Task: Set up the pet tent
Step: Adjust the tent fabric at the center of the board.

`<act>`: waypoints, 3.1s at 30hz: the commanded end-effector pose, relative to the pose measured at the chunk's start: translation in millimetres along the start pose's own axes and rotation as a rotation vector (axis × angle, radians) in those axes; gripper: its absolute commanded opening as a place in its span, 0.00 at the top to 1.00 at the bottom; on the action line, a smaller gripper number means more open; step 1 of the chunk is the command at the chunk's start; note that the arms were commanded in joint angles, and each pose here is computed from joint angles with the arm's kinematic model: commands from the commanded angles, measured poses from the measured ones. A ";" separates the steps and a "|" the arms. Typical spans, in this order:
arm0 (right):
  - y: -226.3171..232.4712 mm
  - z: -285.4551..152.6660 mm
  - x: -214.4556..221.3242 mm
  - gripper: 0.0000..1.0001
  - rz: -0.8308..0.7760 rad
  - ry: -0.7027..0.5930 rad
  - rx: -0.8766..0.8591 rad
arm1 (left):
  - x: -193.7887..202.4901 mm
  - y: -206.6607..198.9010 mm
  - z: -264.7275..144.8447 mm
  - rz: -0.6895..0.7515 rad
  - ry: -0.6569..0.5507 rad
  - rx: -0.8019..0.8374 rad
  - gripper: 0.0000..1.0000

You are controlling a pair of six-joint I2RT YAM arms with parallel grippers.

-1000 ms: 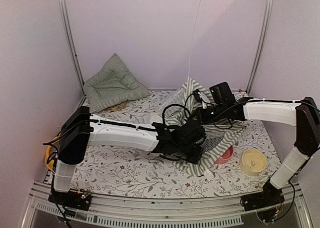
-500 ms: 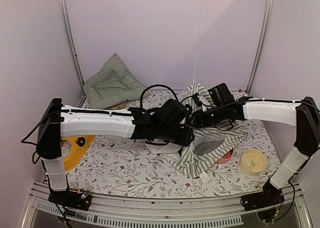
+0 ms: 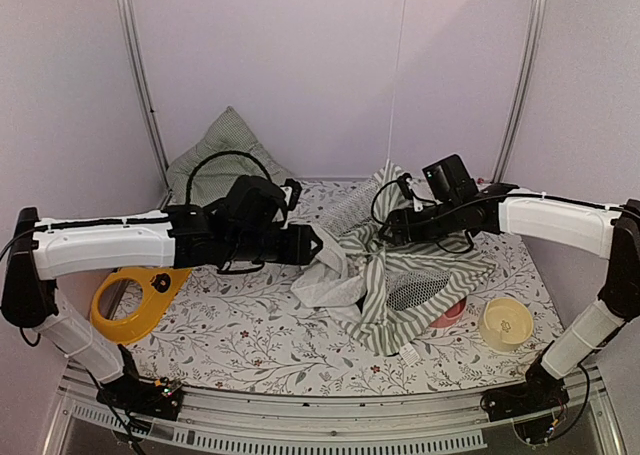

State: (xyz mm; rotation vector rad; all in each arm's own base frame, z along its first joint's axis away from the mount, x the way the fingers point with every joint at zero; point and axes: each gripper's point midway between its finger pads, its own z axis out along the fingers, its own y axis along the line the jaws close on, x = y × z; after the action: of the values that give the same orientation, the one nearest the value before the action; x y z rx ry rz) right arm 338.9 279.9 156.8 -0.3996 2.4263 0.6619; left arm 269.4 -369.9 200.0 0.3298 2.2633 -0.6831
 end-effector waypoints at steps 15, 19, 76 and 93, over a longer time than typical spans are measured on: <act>27.8 -54.2 32.9 0.25 0.026 -0.012 0.055 | -28.5 77.9 31.6 0.185 0.084 -0.010 0.37; 25.3 -58.6 50.5 0.26 0.056 0.000 0.061 | -39.1 84.7 52.8 0.186 0.099 -0.010 0.32; 17.3 -60.3 59.9 0.24 0.105 -0.008 0.084 | -49.8 114.6 84.3 0.146 0.150 -0.018 0.25; 31.8 -40.5 81.0 0.24 0.120 0.020 0.058 | -41.9 115.5 109.7 0.144 0.182 0.001 0.25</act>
State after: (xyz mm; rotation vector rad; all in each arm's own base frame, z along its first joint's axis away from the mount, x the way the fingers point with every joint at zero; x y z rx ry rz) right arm 243.2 270.0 158.9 -0.2647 2.4893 0.6338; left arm 400.4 -334.3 119.8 0.5657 2.3991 -0.5796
